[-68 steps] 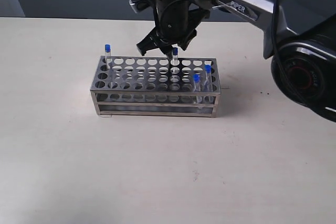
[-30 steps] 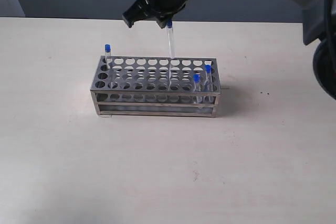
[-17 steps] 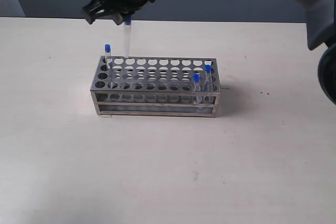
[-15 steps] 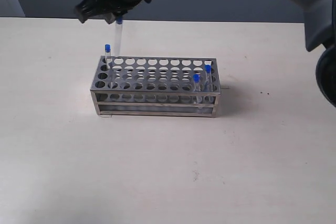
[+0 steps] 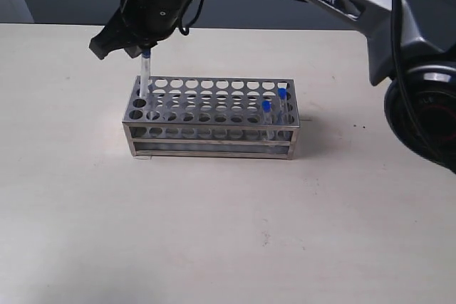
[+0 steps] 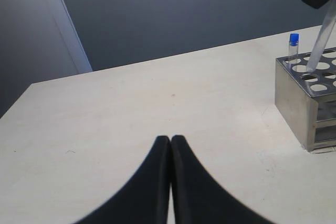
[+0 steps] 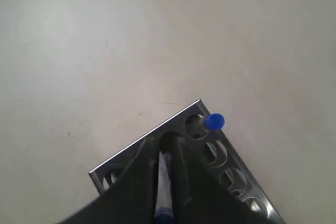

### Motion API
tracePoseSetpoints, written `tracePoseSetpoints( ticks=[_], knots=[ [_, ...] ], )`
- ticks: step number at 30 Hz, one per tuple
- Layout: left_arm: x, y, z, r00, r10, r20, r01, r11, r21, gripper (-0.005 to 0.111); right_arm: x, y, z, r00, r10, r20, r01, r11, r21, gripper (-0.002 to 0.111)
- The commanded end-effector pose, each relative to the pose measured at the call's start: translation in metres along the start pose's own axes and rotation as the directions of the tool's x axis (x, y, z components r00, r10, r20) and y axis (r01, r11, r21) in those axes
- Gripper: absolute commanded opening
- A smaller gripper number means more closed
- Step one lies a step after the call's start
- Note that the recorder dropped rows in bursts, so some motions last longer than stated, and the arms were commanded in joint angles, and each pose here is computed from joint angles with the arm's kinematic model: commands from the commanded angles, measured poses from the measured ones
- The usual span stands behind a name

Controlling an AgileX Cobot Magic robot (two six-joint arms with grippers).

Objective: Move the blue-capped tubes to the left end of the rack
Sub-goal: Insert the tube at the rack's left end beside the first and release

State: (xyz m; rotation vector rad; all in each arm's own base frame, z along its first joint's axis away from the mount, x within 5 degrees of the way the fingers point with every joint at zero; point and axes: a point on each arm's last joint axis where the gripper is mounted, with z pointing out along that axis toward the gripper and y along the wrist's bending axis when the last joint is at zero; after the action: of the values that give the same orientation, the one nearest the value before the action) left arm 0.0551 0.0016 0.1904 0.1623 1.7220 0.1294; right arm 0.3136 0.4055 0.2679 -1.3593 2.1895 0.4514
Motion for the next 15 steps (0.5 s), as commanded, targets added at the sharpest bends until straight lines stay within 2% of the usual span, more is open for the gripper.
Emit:
tracePoseSetpoints(
  ticks=[1, 6, 15],
  knots=[
    [-0.002, 0.000, 0.000, 1.000, 0.001, 0.012, -0.001, 1.000, 0.003, 0.000, -0.006, -0.002, -0.003, 0.998, -0.015, 0.057, 0.014, 1.000, 0.016, -0.001],
    [-0.002, 0.000, 0.000, 1.000, 0.001, 0.012, -0.001, 1.000, 0.003, 0.000, -0.007, -0.003, -0.001, 0.997, -0.034, 0.072, 0.032, 0.999, 0.033, -0.001],
    [-0.002, 0.000, 0.000, 1.000, 0.001, 0.012, -0.001, 1.000, 0.003, 0.000, 0.011, -0.005, 0.038, 0.999, -0.022, -0.026, 0.022, 1.000, 0.010, -0.001]
  ],
)
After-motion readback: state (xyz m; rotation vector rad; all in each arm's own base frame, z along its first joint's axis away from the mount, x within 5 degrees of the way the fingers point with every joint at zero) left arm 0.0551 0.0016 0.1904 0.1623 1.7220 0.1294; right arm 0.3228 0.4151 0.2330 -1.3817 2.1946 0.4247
